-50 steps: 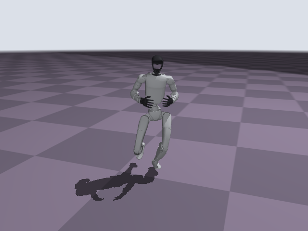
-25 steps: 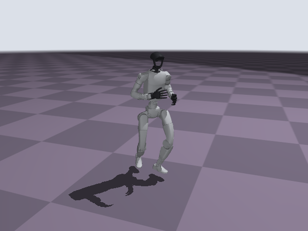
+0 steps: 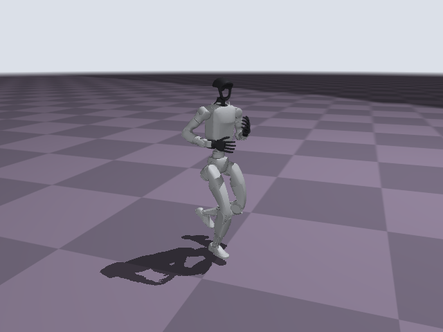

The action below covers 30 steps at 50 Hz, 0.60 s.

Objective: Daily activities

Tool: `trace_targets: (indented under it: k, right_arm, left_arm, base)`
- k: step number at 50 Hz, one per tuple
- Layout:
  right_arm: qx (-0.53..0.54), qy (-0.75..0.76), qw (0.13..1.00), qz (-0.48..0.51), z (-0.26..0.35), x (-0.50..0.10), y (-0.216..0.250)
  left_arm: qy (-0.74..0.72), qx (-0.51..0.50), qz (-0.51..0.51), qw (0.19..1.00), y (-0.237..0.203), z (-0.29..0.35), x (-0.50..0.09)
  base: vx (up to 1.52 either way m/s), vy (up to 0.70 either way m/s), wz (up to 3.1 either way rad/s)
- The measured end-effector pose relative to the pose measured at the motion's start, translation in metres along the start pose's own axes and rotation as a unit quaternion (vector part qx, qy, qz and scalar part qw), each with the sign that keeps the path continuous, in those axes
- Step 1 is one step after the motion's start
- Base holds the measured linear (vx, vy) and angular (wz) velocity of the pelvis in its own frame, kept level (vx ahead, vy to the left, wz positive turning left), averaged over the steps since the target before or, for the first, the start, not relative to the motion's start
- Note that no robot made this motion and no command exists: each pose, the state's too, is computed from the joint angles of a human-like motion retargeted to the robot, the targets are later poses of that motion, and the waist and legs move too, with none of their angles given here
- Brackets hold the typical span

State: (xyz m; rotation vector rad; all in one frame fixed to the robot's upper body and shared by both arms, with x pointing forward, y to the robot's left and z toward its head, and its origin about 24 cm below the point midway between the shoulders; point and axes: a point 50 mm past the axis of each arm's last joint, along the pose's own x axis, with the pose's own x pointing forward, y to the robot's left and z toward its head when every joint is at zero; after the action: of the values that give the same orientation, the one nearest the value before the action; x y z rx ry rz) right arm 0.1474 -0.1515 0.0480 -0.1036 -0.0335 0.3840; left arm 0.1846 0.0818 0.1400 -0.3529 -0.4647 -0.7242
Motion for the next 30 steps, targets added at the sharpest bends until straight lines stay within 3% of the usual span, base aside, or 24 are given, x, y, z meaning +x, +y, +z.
trace_targets:
  k: [7, 16, 24, 30]
  right_arm:
    - [-0.006, -0.178, 0.984, 0.004, 0.061, 0.058, 0.011]
    - [-0.041, -0.354, 0.933, 0.04, 0.134, 0.041, 0.017]
    - [-0.095, -0.35, 0.931, 0.044, 0.134, 0.048, 0.015]
    - [-0.071, -0.29, 0.954, 0.037, 0.111, 0.049, 0.005]
  left_arm:
    - [0.08, 0.019, 0.101, 0.991, 0.025, -0.015, -0.035]
    - [0.075, -0.018, 0.105, 0.991, 0.021, 0.005, -0.059]
    - [0.016, 0.058, 0.076, 0.995, 0.03, 0.015, -0.018]
    - [-0.029, 0.015, 0.013, 0.999, 0.017, 0.013, 0.009]
  base:
    - [0.91, -0.06, 1.31]
    - [0.72, 0.03, 1.67]
    - [0.54, -0.09, 1.75]
    - [0.42, -0.23, 2.2]
